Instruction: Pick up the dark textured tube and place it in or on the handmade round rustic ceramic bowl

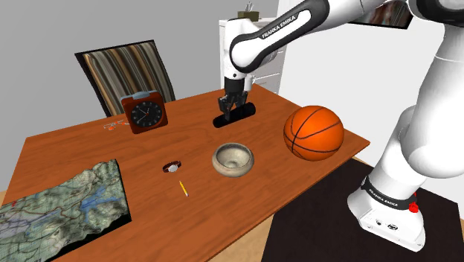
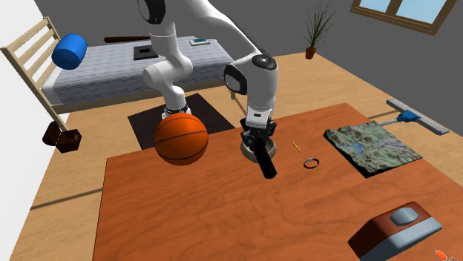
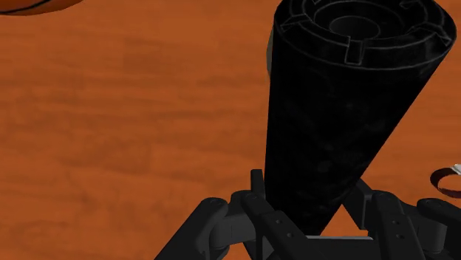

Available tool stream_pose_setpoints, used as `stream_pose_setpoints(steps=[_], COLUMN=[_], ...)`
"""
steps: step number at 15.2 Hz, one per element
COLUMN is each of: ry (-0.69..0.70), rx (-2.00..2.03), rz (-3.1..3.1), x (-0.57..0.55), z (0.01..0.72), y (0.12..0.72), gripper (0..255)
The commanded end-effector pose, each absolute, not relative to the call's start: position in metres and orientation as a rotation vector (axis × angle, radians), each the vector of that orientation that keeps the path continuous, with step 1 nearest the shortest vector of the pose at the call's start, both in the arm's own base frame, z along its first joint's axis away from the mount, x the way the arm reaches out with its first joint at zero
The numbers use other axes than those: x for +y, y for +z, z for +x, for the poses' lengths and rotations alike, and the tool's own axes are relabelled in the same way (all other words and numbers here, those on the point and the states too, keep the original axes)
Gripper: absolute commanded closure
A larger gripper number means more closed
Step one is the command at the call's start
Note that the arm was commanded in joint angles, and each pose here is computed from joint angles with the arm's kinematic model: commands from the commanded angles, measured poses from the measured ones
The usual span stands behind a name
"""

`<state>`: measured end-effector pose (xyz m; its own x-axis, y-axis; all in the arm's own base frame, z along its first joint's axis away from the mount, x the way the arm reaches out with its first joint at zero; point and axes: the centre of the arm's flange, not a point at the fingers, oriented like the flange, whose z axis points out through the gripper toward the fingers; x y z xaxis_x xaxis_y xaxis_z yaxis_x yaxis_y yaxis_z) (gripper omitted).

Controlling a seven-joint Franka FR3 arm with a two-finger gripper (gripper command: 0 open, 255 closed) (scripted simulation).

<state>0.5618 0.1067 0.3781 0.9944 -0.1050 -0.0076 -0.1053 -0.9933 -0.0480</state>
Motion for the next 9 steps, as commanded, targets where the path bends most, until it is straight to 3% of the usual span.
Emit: stream_pose_setpoints(steps=[1, 9], ry=[0.007, 0.007], rx=[0.164, 0.164], rz=[-3.089, -3.089], x=[0.125, 0.199], z=[0.546, 0.477], y=[0.38, 0.38], gripper=[255, 255])
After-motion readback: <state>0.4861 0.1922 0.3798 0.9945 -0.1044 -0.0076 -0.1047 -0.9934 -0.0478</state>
